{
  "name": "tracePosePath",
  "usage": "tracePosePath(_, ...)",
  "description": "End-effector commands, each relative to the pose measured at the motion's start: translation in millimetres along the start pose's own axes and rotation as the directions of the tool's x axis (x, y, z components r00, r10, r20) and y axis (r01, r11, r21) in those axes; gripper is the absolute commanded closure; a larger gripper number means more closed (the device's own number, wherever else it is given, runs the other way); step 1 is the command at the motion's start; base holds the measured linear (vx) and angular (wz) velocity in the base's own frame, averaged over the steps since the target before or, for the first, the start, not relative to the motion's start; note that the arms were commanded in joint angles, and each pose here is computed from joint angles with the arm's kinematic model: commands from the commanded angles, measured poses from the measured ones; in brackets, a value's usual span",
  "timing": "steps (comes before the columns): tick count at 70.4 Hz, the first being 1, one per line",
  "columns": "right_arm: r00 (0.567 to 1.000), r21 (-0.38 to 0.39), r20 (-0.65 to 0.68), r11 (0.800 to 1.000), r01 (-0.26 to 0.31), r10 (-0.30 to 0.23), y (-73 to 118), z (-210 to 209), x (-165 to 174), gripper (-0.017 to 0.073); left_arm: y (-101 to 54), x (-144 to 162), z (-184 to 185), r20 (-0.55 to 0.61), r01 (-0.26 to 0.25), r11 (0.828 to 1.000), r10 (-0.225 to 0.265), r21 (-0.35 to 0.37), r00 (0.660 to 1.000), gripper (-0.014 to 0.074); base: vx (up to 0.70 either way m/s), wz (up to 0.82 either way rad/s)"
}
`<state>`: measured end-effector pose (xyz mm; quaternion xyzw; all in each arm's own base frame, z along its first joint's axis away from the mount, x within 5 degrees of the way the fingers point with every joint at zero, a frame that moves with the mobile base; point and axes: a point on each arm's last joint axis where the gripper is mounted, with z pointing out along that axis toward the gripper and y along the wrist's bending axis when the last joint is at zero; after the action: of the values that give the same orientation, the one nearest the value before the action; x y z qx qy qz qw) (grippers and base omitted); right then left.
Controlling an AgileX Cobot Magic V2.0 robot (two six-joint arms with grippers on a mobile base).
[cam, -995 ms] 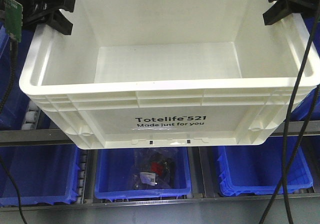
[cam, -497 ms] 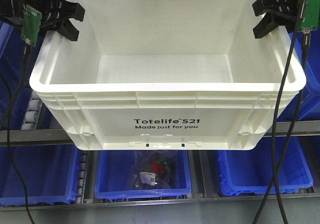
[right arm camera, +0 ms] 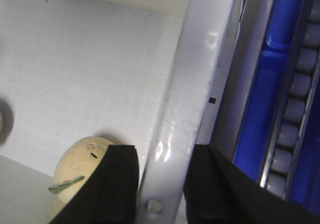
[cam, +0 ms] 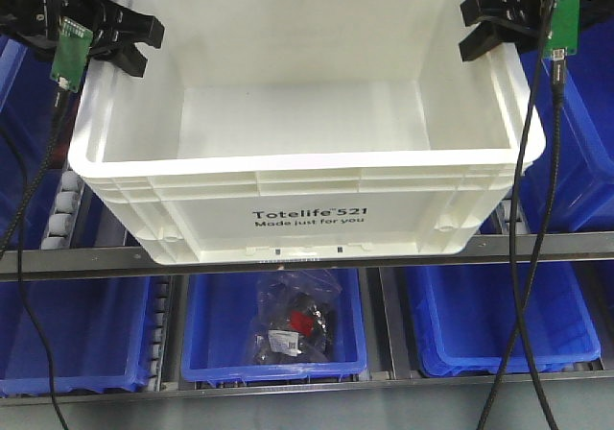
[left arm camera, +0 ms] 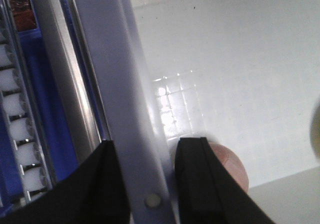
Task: Place moving items into box and shelve
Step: 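Push the held tote forward onto the shelf's roller track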
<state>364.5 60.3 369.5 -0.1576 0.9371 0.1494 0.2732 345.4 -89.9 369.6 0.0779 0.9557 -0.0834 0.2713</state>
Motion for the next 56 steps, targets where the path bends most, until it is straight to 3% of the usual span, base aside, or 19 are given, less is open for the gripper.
tracePosePath(1, 0.971, -0.131, 0.24, 0.991, 0.031, 0.001, 26.7, -33, -21, 0.0571, -14.0, -19, -35, 0.239, -0.016, 0.996, -0.005, 0.086, 0.971, 0.061, 0.0, 0.0)
tracePosePath(35, 0.959, -0.148, 0.282, 0.989, 0.019, 0.024, 23.9, -24, -27, 0.0571, -4.6, -28, -35, 0.33, -0.051, 0.998, 0.056, -0.025, 0.942, 0.061, 0.0, 0.0)
tracePosePath(56, 0.951, -0.159, 0.309, 0.987, 0.033, 0.018, 25.1, -25, -30, 0.0571, -3.8, -32, -26, 0.346, -0.052, 0.998, 0.06, -0.031, 0.936, 0.061, 0.0, 0.0)
